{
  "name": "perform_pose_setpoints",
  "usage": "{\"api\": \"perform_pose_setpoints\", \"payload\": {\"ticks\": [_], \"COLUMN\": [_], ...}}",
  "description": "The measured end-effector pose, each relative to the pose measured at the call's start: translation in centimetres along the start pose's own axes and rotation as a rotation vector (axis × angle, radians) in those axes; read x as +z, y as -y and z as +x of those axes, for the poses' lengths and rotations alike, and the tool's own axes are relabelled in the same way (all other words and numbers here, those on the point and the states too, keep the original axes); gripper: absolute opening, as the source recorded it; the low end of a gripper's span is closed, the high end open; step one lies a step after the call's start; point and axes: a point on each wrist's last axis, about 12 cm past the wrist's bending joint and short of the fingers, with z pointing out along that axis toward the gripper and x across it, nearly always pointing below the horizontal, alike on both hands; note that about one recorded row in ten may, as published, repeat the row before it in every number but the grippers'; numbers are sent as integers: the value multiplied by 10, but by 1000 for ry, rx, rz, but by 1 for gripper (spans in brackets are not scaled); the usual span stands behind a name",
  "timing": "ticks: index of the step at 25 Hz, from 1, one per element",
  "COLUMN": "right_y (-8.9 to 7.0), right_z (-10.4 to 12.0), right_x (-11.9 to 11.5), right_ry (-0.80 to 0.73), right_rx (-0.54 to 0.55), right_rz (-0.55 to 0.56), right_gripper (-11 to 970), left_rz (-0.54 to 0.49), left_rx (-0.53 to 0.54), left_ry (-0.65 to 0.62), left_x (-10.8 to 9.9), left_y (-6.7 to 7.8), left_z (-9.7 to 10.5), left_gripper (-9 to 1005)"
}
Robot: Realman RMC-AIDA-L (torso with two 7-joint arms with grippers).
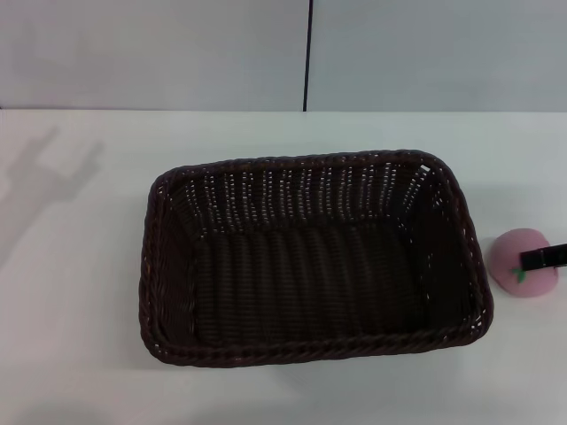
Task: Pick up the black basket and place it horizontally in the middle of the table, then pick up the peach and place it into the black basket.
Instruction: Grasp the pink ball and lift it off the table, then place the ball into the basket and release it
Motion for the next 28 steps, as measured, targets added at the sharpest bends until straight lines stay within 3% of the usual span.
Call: {"api": "perform_pose_setpoints", "payload": {"ticks": [5,13,17,22,25,28], "right_y": [0,2,0,-18,-40,-64], "right_z": [1,2,2,-3,-12,-24], "right_x": [0,-9,-27,-59,-73,-72], "right_ry": [4,36,87,198,240,248], "right_rx": [-4,10,10,-60,-146,-250], "right_rz": [-1,8,11,-29,-83,-184], "right_gripper": [554,172,157,138,122,95], "left_rz": [-1,9,11,11,14,24], "left_rx": [-1,-2,-2,-10,-11,-15], "left_ry": [0,4,5,3,5,9], "left_x": [0,1,-1,0,0,0], "left_y": [0,1,1,1,2,3], "left_z": [0,0,-1,1,1,2], "left_gripper": [788,787,787,787,786,786]}}
